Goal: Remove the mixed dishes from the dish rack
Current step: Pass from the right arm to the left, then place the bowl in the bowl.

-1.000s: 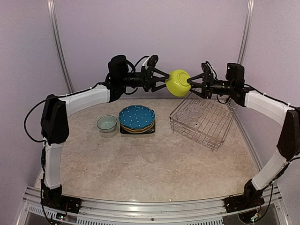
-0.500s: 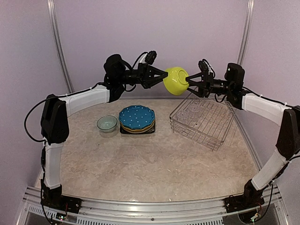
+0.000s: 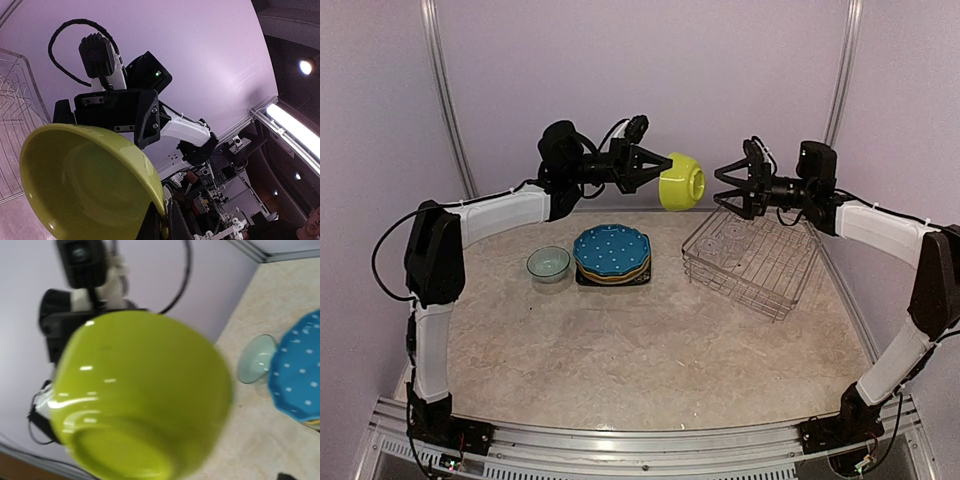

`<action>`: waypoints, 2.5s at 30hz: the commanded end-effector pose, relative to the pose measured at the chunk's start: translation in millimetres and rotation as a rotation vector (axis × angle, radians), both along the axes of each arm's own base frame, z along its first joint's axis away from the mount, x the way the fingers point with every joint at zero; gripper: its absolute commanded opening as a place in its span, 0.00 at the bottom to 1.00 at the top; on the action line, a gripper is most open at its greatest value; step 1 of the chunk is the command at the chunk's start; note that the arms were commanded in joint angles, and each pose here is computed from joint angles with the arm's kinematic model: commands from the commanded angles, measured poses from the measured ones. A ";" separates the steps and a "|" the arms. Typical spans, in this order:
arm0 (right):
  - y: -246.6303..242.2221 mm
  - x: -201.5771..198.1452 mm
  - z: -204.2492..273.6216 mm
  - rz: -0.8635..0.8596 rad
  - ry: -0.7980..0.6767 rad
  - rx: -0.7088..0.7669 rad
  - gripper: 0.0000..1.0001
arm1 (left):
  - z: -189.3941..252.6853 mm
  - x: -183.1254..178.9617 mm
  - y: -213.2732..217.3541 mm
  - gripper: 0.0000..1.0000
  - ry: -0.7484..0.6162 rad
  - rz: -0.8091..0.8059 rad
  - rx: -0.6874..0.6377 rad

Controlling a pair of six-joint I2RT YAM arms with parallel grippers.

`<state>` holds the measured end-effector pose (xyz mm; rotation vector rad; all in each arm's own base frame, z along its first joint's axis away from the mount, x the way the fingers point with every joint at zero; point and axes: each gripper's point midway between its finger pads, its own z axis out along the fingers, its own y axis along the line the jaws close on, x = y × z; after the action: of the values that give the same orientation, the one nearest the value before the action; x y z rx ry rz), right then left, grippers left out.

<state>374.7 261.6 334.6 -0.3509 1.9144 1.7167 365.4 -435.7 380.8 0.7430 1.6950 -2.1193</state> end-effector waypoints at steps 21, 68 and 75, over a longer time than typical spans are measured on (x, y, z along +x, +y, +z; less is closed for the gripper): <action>-35.8 23.2 -48.8 -0.164 0.031 -0.238 0.99 | -40.1 44.8 183.6 0.00 -0.078 0.711 0.777; -43.1 31.0 -60.7 -0.216 0.075 -0.315 0.99 | -278.1 84.9 250.5 0.00 -0.008 0.716 1.689; -43.0 31.1 -60.8 -0.215 0.074 -0.315 0.99 | -285.1 84.5 251.9 0.00 -0.021 0.718 1.706</action>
<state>399.7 222.2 273.1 -0.1954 2.1920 1.3272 448.5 -190.6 106.0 0.2814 2.8369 0.0622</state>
